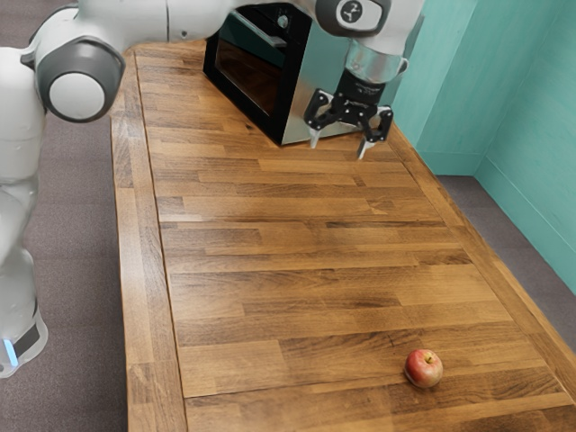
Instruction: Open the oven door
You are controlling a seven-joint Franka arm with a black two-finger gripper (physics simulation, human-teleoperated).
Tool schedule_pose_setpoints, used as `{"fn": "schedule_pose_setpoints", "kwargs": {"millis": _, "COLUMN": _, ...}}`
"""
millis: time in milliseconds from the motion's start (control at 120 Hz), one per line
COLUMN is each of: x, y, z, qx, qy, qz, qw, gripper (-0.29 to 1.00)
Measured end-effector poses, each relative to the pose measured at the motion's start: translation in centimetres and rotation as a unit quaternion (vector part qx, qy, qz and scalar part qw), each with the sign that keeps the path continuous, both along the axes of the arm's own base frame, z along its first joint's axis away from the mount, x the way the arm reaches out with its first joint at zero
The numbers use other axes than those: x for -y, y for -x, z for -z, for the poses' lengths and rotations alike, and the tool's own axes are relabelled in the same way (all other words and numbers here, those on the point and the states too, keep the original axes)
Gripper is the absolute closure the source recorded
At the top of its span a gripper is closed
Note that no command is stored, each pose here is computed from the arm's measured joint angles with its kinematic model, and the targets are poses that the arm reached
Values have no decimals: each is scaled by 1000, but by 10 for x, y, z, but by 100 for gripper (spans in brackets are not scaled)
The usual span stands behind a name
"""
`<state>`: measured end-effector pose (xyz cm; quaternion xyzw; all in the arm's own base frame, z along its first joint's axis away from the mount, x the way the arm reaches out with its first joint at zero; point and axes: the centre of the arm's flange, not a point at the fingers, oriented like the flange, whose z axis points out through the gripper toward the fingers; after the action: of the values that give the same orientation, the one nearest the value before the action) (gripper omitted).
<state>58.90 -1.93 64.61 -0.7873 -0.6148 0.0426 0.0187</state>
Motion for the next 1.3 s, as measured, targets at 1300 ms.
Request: {"fn": "schedule_pose_setpoints", "kwargs": {"millis": 1300, "x": -338, "y": 94, "z": -39, "qx": 198, "qy": -47, "qz": -569, "qw": 797, "gripper": 0}}
